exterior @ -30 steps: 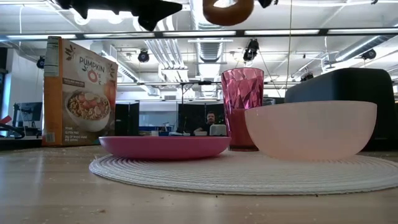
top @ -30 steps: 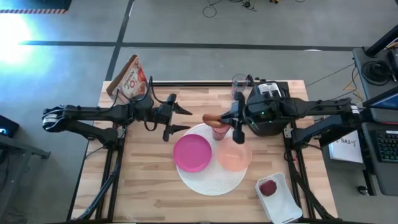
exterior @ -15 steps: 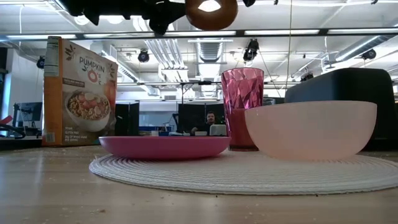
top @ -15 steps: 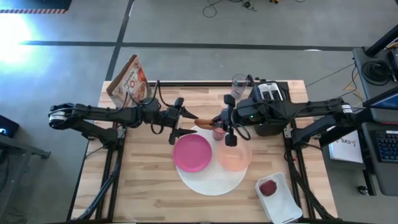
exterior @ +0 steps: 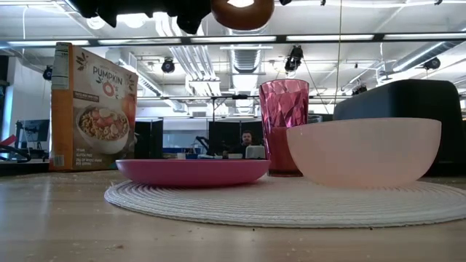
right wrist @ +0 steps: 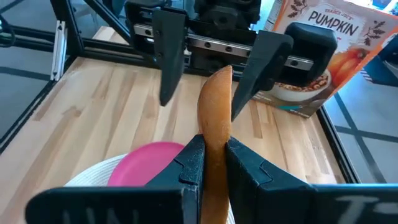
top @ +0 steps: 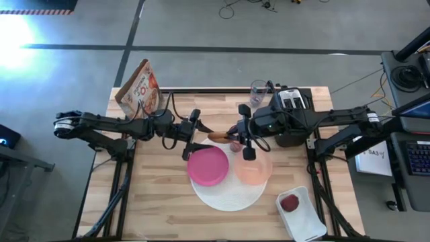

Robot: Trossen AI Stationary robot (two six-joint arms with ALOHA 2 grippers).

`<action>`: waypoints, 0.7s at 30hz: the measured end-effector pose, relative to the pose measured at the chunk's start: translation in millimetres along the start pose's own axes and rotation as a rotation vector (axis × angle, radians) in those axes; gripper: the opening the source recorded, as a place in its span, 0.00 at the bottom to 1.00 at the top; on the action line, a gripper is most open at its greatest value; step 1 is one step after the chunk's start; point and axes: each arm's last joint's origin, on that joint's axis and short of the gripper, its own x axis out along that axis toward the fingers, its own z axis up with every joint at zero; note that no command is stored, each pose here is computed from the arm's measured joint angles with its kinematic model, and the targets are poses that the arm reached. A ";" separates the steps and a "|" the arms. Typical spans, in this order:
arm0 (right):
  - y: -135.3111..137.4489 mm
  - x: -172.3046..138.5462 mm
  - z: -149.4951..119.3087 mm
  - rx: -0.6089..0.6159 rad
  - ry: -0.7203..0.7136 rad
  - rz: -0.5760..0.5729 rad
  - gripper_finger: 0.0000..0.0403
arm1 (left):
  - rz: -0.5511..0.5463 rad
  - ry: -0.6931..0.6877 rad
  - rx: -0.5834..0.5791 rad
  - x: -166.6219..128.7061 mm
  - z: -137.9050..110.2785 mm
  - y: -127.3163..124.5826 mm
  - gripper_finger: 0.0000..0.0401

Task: Arrange a breakfast setting
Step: Put the toasted bread on the pink plate

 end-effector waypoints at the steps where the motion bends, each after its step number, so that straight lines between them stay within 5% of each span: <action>1: 0.0 -0.1 0.2 0.002 -0.001 0.000 0.09 | 0.000 0.000 -0.004 -0.1 0.1 0.0 0.54; 11: -0.3 -5.4 -0.1 0.062 0.010 0.000 0.09 | 0.036 0.001 -0.006 -0.1 0.2 1.2 0.52; 16: 0.6 -9.4 -9.8 0.133 0.150 -0.006 0.09 | 0.072 0.004 0.007 -0.4 0.2 2.4 0.55; 21: -5.0 -23.2 -21.8 0.232 0.367 -0.233 0.09 | 0.075 0.002 0.024 -0.5 0.6 2.5 0.56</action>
